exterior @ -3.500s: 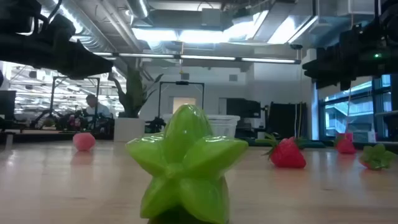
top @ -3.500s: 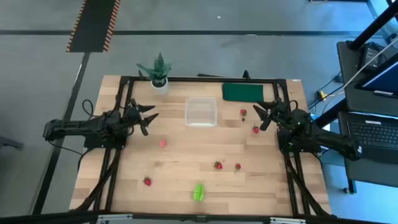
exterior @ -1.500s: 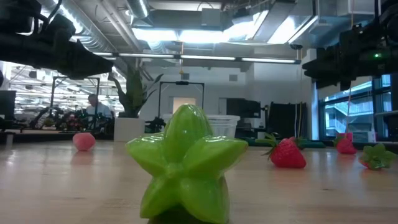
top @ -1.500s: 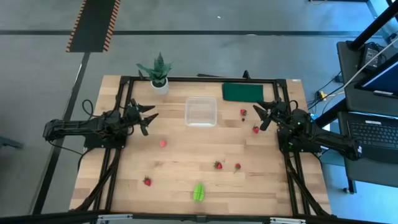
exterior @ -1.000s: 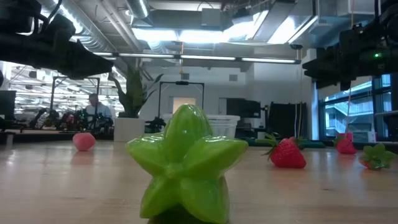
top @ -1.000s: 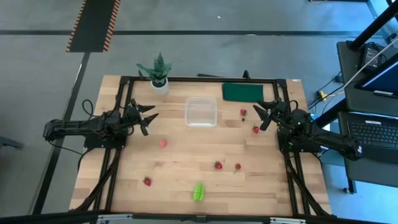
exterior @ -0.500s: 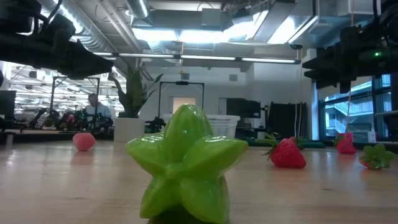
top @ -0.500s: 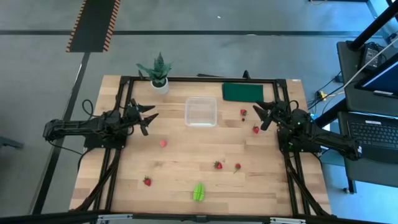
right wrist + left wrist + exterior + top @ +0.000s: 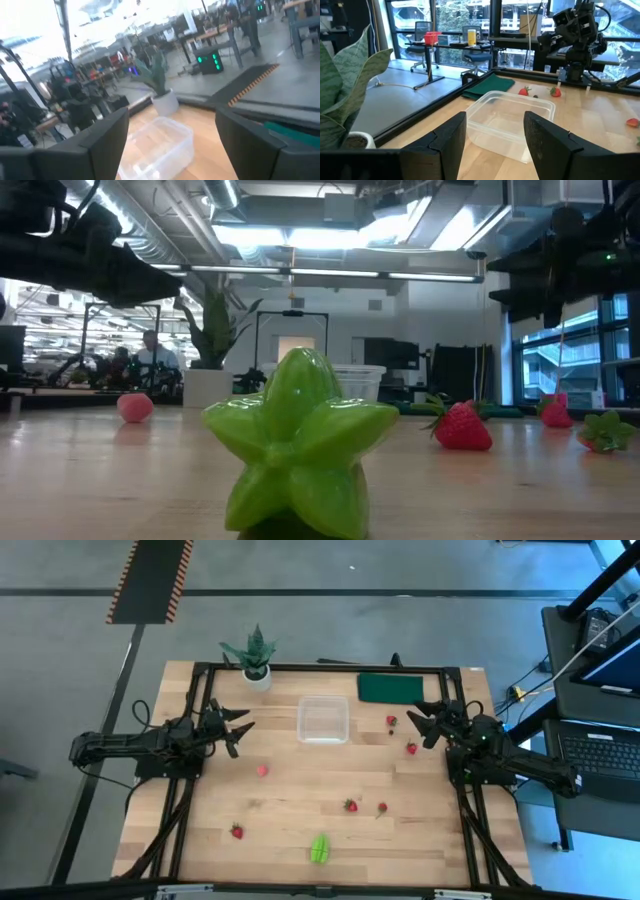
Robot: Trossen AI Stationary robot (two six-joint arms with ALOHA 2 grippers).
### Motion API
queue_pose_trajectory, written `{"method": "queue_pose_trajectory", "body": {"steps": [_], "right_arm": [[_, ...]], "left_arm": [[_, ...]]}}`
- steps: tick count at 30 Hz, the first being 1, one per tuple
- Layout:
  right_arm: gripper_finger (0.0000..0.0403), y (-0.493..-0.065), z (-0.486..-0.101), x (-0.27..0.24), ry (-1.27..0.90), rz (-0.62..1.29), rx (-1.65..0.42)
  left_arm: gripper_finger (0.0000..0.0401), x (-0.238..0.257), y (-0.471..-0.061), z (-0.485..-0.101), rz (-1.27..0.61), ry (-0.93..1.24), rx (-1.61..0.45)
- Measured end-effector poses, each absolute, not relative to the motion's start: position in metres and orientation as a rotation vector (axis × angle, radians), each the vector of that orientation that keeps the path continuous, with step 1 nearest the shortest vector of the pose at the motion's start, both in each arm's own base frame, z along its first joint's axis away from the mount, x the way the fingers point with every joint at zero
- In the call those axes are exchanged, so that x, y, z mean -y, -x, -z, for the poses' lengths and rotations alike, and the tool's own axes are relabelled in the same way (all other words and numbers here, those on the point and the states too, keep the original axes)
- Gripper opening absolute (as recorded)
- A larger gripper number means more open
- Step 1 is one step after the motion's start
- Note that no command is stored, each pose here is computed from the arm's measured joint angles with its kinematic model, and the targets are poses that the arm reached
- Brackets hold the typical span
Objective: Pick and placing Produce into tupperware
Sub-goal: Put the strawberry into the transparent container
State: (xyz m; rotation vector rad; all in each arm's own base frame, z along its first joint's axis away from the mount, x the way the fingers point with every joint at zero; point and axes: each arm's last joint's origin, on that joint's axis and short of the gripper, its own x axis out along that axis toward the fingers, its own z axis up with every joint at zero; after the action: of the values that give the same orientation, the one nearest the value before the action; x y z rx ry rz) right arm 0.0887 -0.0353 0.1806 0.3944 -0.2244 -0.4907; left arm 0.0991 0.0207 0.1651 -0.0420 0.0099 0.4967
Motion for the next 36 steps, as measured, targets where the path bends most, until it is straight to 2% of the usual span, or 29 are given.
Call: {"method": "queue_pose_trajectory", "body": {"steps": [4,11,18,27,36], "right_arm": [[0.0289,-0.086,-0.194,0.034,-0.347,0.495,0.208],[0.0276,-0.085,-0.238,0.034,-0.365,0.554,-0.103],[0.0274,-0.136,-0.270,0.051,-0.315,0.586,-0.409],[0.0274,-0.195,-0.251,0.088,-0.284,0.698,-0.877],[0.0274,-0.201,-0.209,0.129,-0.479,0.883,-1.066]], "left_arm": [[0.0192,-0.021,-0.099,-0.165,-0.497,0.071,-0.002],[0.0192,-0.021,-0.099,-0.165,-0.496,0.071,-0.002],[0.0192,-0.021,-0.099,-0.165,-0.496,0.071,-0.003],[0.0192,-0.021,-0.099,-0.165,-0.497,0.071,-0.003],[0.0192,-0.021,-0.099,-0.165,-0.497,0.073,-0.002]]}}
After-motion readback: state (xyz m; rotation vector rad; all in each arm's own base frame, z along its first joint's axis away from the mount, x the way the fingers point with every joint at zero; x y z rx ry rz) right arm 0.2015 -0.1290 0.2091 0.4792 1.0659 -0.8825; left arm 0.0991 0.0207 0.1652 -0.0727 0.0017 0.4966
